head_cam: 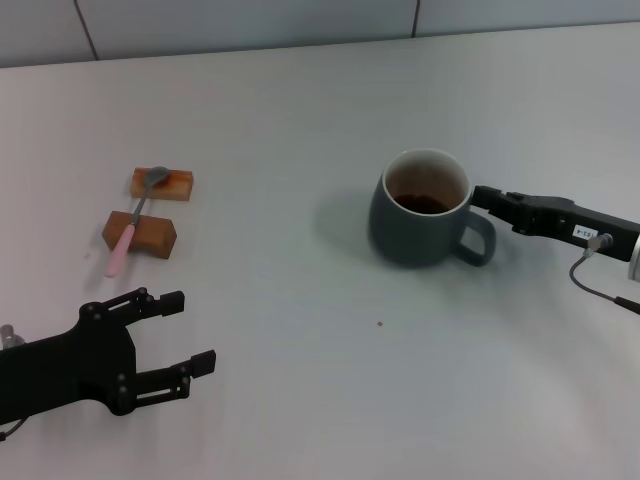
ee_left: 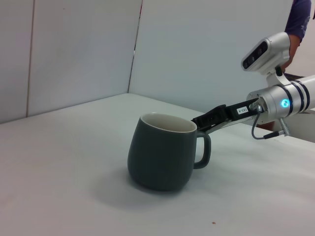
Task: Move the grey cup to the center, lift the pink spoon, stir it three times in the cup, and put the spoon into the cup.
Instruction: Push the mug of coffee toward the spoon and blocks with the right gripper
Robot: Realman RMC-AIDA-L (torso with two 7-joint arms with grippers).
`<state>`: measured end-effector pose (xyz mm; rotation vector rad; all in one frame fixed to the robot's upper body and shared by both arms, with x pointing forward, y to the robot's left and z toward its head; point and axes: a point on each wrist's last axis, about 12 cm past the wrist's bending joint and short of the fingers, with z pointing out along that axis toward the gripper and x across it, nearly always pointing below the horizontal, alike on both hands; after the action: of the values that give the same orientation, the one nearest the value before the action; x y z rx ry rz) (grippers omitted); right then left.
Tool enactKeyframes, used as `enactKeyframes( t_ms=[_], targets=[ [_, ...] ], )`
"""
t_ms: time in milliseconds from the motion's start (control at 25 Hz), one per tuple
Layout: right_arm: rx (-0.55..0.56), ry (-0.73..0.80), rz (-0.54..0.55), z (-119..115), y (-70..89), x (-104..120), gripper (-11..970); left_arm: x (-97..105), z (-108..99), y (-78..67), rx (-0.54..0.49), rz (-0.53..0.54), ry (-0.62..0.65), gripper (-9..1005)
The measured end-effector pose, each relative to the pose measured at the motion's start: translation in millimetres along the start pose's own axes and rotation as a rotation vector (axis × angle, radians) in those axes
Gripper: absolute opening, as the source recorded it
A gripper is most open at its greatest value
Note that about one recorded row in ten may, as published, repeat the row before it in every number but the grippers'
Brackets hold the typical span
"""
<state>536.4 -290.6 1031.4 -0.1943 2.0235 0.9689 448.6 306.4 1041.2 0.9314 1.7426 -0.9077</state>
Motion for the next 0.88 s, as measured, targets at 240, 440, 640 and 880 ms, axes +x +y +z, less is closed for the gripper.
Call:
enactKeyframes(
  t_ms=[240, 440, 640, 880],
  targets=[
    [-0.025, 0.015, -0.017, 9, 5.3, -4, 89, -2, 0, 1.1, -0.007, 0.002, -0.010, 812],
    [-0.057, 0.036, -0.040, 20, 12.1, -9, 89, -2, -1, 1.5, -0.008, 0.004, -0.010, 812],
    [-0.082, 0.065, -0.060, 34, 19.2, -13, 89, -2, -1, 1.6, -0.008, 0.004, -0.010, 811],
    [-0.118, 0.099, -0.082, 46, 27.9, -15, 88, -2, -1, 1.3, -0.007, 0.001, -0.010, 811]
  ],
)
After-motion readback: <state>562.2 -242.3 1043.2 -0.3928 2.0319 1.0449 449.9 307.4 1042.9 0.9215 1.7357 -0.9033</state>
